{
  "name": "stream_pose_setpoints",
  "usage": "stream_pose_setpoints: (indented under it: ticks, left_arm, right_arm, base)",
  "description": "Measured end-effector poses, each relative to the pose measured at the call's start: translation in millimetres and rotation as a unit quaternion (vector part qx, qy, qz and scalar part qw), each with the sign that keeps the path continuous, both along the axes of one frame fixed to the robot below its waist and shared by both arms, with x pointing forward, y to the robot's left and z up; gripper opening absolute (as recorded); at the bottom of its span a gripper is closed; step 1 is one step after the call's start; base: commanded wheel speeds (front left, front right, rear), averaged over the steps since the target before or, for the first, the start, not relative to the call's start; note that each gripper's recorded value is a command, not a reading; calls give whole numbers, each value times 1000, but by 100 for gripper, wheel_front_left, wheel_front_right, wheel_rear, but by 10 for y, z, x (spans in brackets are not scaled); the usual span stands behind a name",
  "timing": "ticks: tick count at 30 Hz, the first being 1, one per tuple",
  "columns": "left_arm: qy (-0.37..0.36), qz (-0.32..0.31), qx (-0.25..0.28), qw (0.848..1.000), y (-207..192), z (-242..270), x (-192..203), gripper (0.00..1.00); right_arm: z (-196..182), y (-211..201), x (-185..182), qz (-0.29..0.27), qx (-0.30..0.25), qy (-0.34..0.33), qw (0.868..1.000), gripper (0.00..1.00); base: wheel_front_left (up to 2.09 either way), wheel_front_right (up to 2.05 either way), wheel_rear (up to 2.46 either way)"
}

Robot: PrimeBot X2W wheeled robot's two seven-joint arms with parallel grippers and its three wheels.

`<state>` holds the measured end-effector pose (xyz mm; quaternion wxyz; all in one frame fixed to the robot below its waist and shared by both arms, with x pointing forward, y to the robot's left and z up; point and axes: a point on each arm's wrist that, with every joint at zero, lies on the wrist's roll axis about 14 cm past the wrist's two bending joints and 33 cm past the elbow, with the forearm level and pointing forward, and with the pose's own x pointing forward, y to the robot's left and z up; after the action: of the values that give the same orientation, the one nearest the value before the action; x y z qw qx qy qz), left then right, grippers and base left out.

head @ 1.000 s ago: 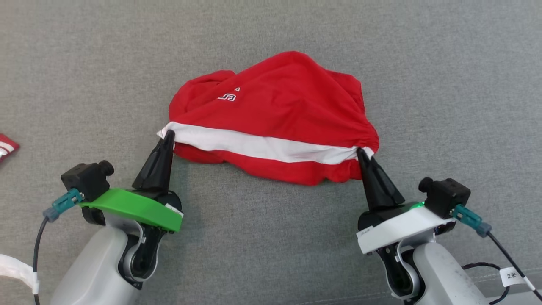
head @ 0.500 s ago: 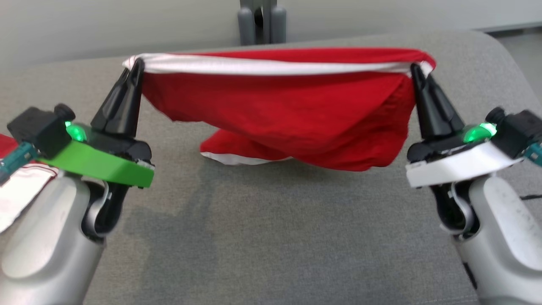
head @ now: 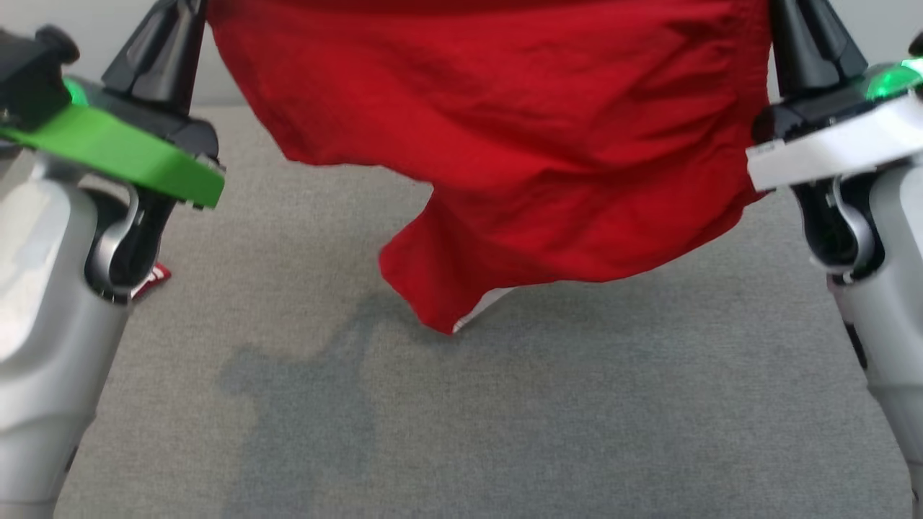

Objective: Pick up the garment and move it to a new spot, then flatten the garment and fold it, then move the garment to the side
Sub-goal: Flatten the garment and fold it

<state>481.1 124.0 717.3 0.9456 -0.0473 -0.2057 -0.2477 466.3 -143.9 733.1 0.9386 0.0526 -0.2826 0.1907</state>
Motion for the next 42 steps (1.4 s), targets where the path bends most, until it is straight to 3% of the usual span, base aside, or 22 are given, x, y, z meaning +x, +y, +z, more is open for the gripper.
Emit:
stream_pose_setpoints:
  ticks: [6,12,17,20,25,31,36,42]
  left_arm:
    - [17,35,47,998,33,-149,504,0]
    - [-14,81,24,996,124,-63,1062,0]
    - [-56,106,-1,993,235,123,1143,0]
    - [-11,119,-6,993,355,-318,1097,0]
    - [109,142,-42,983,511,-1316,777,0]
    - [262,181,-90,944,584,-2498,37,0]
    - [329,185,-91,922,487,-2974,-497,0]
    - [342,191,-99,915,490,-3044,-848,0]
  right_arm:
    - [-66,234,616,-2,-42,16,999,0]
    - [-11,239,1255,-41,-79,-3,996,0]
    - [36,295,1452,-54,-94,-30,994,0]
    - [-387,420,1495,-40,-120,6,992,0]
    - [-1343,523,1331,-11,-134,109,985,0]
    - [-2327,551,749,21,-116,235,965,0]
    - [-2741,553,245,34,-92,298,949,0]
    - [-2826,630,-215,49,-65,323,943,0]
  base:
    - [0,0,0]
    - [0,0,0]
    - [0,0,0]
    - [0,0,0]
    - [0,0,0]
    - [0,0,0]
    - [0,0,0]
    - [0,0,0]
